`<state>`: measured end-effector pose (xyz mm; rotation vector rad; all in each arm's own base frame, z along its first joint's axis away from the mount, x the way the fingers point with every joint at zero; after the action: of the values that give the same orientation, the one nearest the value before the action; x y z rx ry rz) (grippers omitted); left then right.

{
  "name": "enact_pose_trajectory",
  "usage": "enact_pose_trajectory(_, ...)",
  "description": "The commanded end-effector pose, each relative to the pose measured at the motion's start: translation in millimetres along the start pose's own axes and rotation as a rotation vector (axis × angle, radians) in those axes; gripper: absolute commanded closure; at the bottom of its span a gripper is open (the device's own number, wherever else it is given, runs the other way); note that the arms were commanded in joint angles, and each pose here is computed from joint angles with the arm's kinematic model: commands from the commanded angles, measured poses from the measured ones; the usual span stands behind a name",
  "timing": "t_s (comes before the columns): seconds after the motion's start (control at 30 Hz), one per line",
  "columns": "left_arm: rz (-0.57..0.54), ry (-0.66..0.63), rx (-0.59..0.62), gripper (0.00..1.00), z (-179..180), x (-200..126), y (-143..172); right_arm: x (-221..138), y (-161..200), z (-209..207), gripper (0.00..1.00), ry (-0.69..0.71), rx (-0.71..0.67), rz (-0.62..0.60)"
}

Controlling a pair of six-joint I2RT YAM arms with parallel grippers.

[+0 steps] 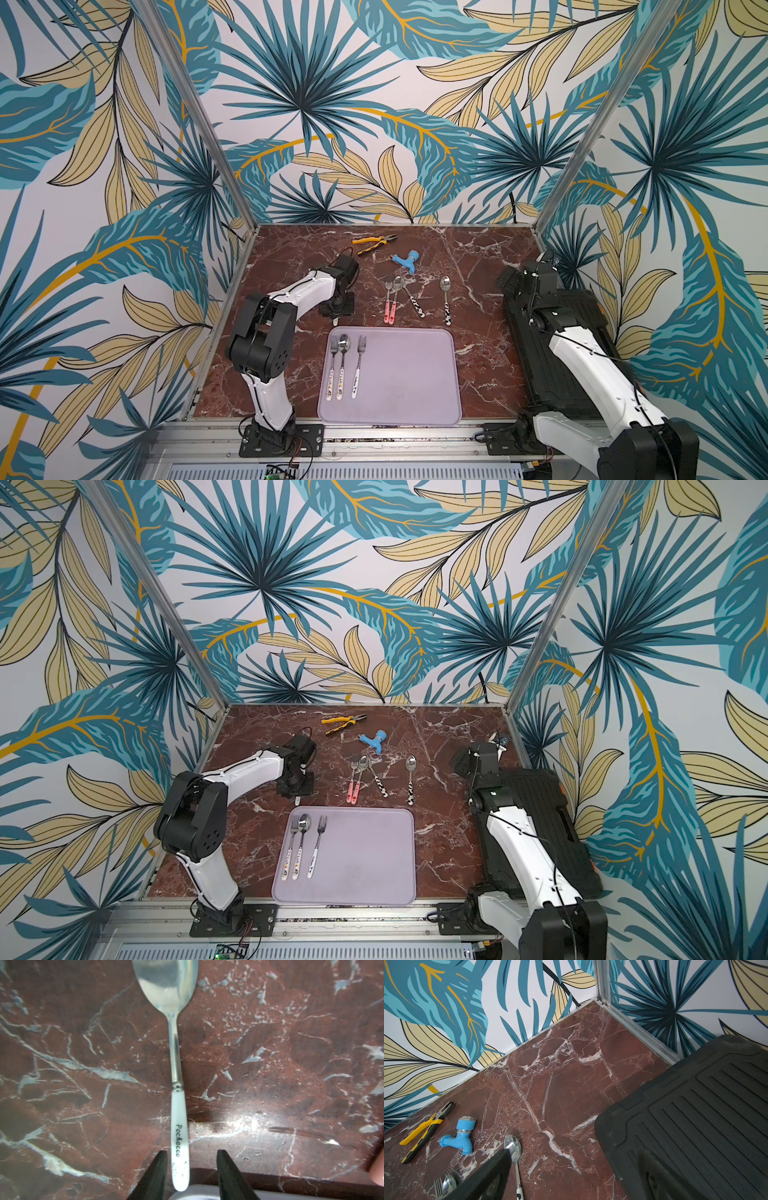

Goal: Set the spoon and fork side by side
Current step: Pick up the spoon from the center of the board.

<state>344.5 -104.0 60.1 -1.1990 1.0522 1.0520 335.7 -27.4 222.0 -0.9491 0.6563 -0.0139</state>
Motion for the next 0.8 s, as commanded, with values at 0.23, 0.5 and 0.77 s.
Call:
enact_pose_trajectory(0.23, 0.017, -0.022, 0.009, 0.60, 7.2, 7.6, -4.9, -1.2, 0.3, -3.8, 0.01, 0.020, -0.007, 0.001)
enact_pose_trajectory(0.5, 0.036, -0.019, 0.015, 0.73, 5.7, 14.2, -3.6, -1.9, 0.2, -4.2, 0.01, 0.021, -0.008, 0.000)
enact_pose_trajectory(0.77, 0.017, -0.014, 0.023, 0.88, 6.1, -0.1, -7.8, -2.2, -0.2, -4.0, 0.00, 0.020, -0.007, 0.000)
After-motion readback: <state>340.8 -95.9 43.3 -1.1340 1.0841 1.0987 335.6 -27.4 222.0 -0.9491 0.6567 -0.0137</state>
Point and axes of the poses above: each gripper's point midway between its finger pads, its own x axis out along the fingers, its own z axis along the line the jaws close on, y = z × x, the point moved 2 cm from there along -x, back along the fingers, and after that the axes turned 9 degrees about x, right-handed, at the moved point
